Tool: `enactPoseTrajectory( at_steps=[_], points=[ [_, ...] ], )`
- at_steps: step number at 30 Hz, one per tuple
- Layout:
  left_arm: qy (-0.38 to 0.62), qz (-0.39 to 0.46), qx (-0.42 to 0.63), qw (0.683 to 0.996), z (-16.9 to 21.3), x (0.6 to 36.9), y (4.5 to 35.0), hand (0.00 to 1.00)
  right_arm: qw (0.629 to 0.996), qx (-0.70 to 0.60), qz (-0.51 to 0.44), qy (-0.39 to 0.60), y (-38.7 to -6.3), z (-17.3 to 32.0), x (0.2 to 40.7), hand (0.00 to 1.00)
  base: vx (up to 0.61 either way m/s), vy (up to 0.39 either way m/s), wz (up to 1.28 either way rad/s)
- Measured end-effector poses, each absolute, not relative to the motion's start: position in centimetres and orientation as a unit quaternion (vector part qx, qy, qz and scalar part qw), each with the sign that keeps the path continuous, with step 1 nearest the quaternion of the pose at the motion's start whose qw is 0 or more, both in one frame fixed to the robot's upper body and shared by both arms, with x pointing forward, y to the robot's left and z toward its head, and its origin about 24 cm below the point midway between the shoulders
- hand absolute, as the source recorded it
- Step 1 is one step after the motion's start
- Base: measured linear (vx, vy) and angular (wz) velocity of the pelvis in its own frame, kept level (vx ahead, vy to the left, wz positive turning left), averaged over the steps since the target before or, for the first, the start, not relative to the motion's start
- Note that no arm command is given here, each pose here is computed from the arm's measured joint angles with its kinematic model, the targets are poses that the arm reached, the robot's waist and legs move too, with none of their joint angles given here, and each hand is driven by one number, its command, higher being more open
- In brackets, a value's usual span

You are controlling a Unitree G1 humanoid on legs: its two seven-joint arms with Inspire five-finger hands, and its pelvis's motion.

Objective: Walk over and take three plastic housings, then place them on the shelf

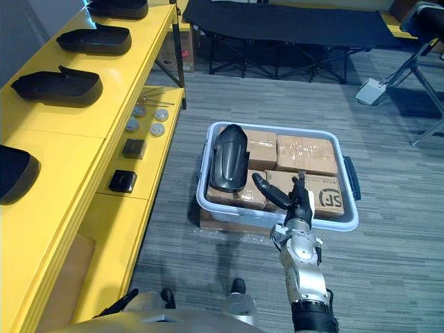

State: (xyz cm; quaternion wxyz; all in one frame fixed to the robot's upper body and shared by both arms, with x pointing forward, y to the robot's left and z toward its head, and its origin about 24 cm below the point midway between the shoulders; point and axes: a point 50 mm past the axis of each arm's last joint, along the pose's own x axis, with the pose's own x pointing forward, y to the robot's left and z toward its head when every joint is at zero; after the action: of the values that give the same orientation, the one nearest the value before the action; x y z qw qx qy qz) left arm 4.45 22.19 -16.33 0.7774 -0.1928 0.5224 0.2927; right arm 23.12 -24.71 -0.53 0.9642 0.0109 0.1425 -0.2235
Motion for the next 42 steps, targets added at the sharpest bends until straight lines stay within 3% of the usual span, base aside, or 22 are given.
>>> enactPoseTrajectory(
  at_steps=[5,7,18,31,42],
  points=[
    [0.463,0.236,-0.136,0.843,-14.7,8.5,22.9,1.00,0.934,-0.003,-0.326,0.150,-28.6,0.7,26.0,1.00,-0.11,-0.024,0.17],
    [0.452,0.231,-0.134,0.851,-14.4,9.2,22.9,1.00,0.925,-0.006,-0.355,0.136,-29.7,2.3,27.3,1.00,-0.12,-0.004,0.20],
    [0.415,0.225,-0.138,0.871,-13.5,10.7,23.3,1.00,0.919,-0.023,-0.382,0.092,-32.7,9.1,32.2,1.00,-0.06,0.011,0.18],
    [0.398,0.182,-0.137,0.889,-13.2,11.9,22.5,1.00,0.917,-0.075,-0.379,0.104,-35.8,13.7,34.1,1.00,-0.06,0.028,0.08],
    [0.430,0.172,-0.157,0.872,-14.2,10.9,21.2,1.00,0.915,-0.092,-0.378,0.109,-36.3,17.1,35.2,1.00,-0.05,0.028,0.03]
  ],
)
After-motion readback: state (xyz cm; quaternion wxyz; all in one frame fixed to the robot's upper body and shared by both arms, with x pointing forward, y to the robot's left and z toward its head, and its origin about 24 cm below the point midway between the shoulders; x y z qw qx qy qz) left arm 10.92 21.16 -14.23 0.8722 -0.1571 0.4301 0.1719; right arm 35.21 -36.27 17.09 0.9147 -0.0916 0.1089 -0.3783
